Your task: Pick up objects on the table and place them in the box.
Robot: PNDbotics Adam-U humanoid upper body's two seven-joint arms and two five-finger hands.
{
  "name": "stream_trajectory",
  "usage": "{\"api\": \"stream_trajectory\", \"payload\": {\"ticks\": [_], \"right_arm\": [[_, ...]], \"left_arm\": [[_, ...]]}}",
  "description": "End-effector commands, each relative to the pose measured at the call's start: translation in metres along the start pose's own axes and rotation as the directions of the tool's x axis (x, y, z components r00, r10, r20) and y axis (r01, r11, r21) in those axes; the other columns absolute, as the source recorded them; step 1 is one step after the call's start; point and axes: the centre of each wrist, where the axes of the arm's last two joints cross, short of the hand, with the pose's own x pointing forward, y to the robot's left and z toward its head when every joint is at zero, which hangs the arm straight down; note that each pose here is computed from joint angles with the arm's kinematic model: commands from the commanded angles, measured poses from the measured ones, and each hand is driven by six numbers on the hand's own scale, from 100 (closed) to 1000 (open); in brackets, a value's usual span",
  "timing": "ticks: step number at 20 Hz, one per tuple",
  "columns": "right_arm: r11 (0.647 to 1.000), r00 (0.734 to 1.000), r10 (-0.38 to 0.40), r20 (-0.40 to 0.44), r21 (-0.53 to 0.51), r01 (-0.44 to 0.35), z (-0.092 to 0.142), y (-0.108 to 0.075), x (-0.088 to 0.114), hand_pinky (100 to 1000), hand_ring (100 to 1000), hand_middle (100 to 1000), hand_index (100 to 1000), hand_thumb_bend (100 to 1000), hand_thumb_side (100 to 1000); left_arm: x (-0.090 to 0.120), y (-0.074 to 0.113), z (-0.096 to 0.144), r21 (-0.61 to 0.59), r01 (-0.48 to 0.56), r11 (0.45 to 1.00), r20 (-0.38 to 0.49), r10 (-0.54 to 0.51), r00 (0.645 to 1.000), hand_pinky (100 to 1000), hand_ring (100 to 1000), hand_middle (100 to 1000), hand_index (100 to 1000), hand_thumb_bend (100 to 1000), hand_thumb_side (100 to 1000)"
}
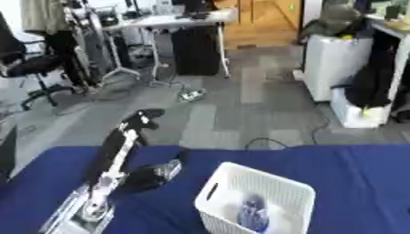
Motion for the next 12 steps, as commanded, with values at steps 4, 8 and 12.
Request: {"api": "stream_trajectory", "payload": {"ticks": [4,8,12], "right_arm": [[0.983,0.995,-0.069,0.072,-0.164,0.08,-0.002,-0.003,0.006,559,591,574,682,100,753],[0.951,0.982,-0.124,0.141,-0.266,0.158,-0.006,0.003,0.009,560,592,579,685,100,731],[0.922,0.965,-0.176,0.194,-0.312,0.23,-0.011,0.013,0.012,561,593,581,686,108,724]], "left_arm": [[-0.001,0.028,0.04,0.136,-0.106,0.985,-0.051,0.113,0.992,385,669,764,866,470,589],[0.008,0.034,0.071,0.178,-0.178,0.968,-0.059,0.191,0.98,345,639,750,848,472,598],[0.02,0.034,0.087,0.204,-0.238,0.95,-0.033,0.25,0.968,322,621,739,839,471,596]]}}
